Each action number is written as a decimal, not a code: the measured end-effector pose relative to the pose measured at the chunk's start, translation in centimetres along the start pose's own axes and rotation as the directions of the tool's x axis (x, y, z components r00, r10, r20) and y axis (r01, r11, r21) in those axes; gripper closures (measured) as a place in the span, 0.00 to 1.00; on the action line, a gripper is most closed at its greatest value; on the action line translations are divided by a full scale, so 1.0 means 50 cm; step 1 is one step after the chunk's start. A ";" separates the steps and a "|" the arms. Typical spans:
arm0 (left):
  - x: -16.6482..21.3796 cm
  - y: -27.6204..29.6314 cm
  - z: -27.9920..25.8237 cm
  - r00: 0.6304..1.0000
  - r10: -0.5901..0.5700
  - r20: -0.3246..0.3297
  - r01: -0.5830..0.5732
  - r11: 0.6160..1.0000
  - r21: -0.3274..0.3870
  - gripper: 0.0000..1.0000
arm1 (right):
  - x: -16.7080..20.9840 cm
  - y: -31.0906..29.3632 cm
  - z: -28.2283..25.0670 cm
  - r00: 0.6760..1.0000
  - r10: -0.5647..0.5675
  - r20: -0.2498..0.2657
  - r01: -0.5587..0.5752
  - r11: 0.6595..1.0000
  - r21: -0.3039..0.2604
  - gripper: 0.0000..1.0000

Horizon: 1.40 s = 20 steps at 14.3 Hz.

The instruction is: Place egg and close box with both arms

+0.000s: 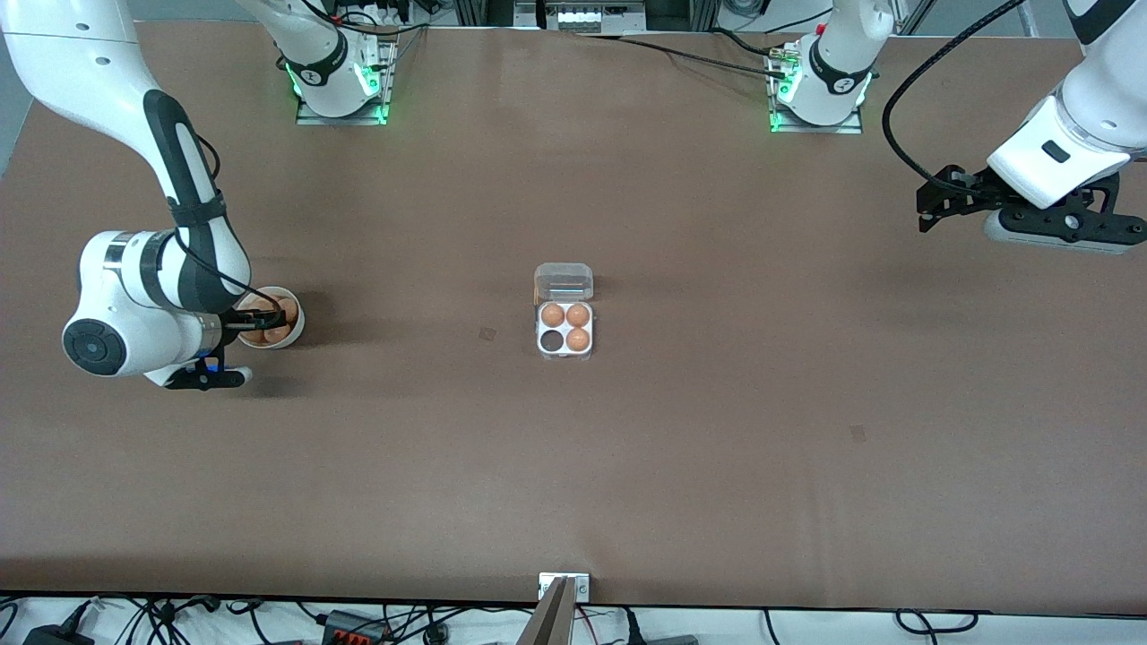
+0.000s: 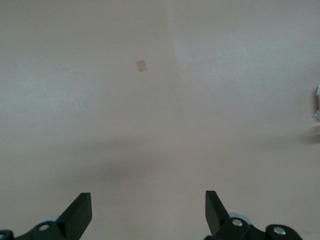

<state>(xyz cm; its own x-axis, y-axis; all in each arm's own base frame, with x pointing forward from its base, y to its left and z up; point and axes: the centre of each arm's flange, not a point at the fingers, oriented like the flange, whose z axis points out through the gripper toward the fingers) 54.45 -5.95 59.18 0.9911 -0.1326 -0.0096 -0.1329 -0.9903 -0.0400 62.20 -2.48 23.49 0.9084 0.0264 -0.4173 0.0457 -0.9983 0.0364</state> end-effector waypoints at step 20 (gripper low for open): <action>0.001 0.008 0.000 1.000 0.007 0.001 -0.007 1.000 0.000 0.00 | 0.002 -0.012 -0.107 1.000 -0.021 -0.003 0.021 1.000 -0.009 0.73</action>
<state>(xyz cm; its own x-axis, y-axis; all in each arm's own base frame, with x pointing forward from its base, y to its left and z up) 54.43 -6.34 59.16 0.9902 -0.1396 -0.0105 -0.1399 -0.9894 -0.0401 64.48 -1.60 28.31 0.9086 0.0471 -0.4150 0.0680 -0.9970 0.0358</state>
